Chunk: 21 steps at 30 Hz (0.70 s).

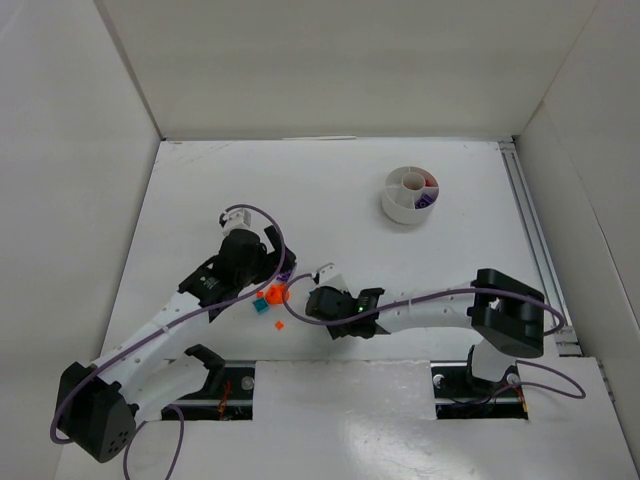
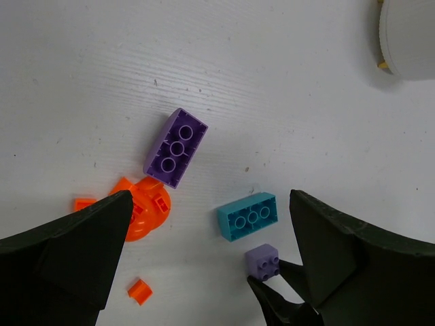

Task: Sort the legos into containers by color

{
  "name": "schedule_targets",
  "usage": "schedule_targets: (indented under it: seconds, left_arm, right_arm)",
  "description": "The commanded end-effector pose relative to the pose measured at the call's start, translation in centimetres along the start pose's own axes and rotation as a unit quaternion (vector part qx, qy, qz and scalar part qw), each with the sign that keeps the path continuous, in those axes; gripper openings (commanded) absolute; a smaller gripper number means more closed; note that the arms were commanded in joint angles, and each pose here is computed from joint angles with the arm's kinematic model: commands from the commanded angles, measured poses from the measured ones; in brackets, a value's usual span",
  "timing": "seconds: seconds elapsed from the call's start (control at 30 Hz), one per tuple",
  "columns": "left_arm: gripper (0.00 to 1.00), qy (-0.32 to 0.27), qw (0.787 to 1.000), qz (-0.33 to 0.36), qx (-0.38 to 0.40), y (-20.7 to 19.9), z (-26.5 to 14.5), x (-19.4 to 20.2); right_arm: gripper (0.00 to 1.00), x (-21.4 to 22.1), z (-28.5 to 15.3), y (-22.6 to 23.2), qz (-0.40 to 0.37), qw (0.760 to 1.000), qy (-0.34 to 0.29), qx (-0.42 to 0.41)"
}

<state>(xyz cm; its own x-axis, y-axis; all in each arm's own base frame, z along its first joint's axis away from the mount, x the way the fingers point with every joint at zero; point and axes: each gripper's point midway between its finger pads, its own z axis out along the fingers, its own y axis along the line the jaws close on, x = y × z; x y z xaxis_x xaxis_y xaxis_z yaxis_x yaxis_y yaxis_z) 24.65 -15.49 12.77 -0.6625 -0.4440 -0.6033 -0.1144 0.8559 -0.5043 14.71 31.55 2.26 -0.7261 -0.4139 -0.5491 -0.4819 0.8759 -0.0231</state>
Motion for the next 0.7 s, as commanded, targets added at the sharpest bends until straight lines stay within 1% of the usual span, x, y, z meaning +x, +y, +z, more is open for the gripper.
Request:
schedule_targets:
  seconds: [0.0, 0.1, 0.13, 0.17, 0.2, 0.23, 0.27, 0.3, 0.33, 0.37, 0.43, 0.47, 0.5, 0.53, 0.57, 0.6, 0.67]
  left_arm:
    - [0.99, -0.006, 1.0, -0.003, 0.013, -0.5, -0.4, -0.2]
    - [0.99, 0.002, 0.999, 0.015, 0.035, -1.3, -0.5, 0.0]
    - [0.99, 0.01, 0.999, 0.02, 0.043, -1.6, -0.4, 0.2]
    - [0.99, 0.024, 0.997, 0.026, 0.066, -2.3, -0.3, 0.8]
    - [0.99, 0.026, 0.996, 0.036, 0.079, -2.8, -0.3, 0.8]
    - [0.99, 0.031, 0.995, 0.041, 0.086, -3.0, -0.2, 1.0]
    - [0.99, 0.034, 0.995, 0.041, 0.089, -3.1, -0.2, 1.1]
    - [0.99, 0.039, 0.995, 0.048, 0.084, -2.9, 0.3, 1.4]
    - [0.99, 0.042, 0.995, 0.049, 0.081, -2.8, 0.4, 1.5]
    - [0.99, 0.045, 0.995, 0.049, 0.078, -2.7, 0.6, 1.7]
    - [0.99, 0.047, 0.996, 0.05, 0.058, -2.0, 1.3, 1.8]
    - [0.99, 0.05, 0.996, 0.051, 0.055, -1.9, 1.5, 2.0]
    - [0.99, 0.043, 0.996, 0.055, 0.056, -2.1, 1.4, 1.5]
    - [0.99, 0.048, 0.996, 0.055, 0.05, -1.8, 1.7, 1.8]
    - [0.99, 0.051, 0.996, 0.056, 0.048, -1.9, 1.9, 1.8]
    - [0.99, 0.05, 0.996, 0.061, 0.048, -1.9, 1.9, 1.8]
    - [0.99, 0.061, 0.995, 0.067, 0.044, -1.7, 2.5, 2.3]
  right_arm:
    - [0.23, -1.9, -1.2, -0.2, 0.0, 0.999, -0.034, 0.008]
    - [0.22, -3.2, -2.8, -1.8, -0.004, 0.997, -0.069, 0.024]
    - [0.23, -3.5, -3.3, -2.5, -0.012, 0.996, -0.077, 0.033]
    - [0.23, -4.2, -3.8, -3.6, -0.013, 0.995, -0.09, 0.043]
    - [0.23, -5.0, -4.3, -4.8, -0.016, 0.993, -0.104, 0.056]
    - [0.23, -6.3, -4.7, -6.5, -0.006, 0.991, -0.114, 0.067]
    - [0.23, -7.7, -6.0, -8.1, -0.031, 0.988, -0.136, 0.069]
    - [0.23, -8.6, -6.6, -9.5, -0.036, 0.986, -0.145, 0.079]
    - [0.23, -10.0, -7.0, -12.2, -0.019, 0.982, -0.157, 0.1]
    - [0.23, -11.4, -8.4, -13.9, -0.045, 0.977, -0.177, 0.109]
    - [0.23, -12.3, -9.3, -17.1, -0.032, 0.973, -0.186, 0.134]
    - [0.23, -13.2, -9.8, -20.3, -0.005, 0.968, -0.194, 0.16]
    - [0.23, -14.0, -10.7, -22.1, -0.024, 0.964, -0.206, 0.169]
    - [0.25, -14.7, -10.7, -22.7, -0.033, 0.965, -0.213, 0.148]
    - [0.25, -15.9, -11.2, -25.9, -0.016, 0.958, -0.231, 0.168]
    - [0.25, -16.9, -11.8, -27.2, -0.043, 0.954, -0.24, 0.175]
    - [0.25, -18.0, -11.5, -28.8, -0.062, 0.955, -0.24, 0.164]
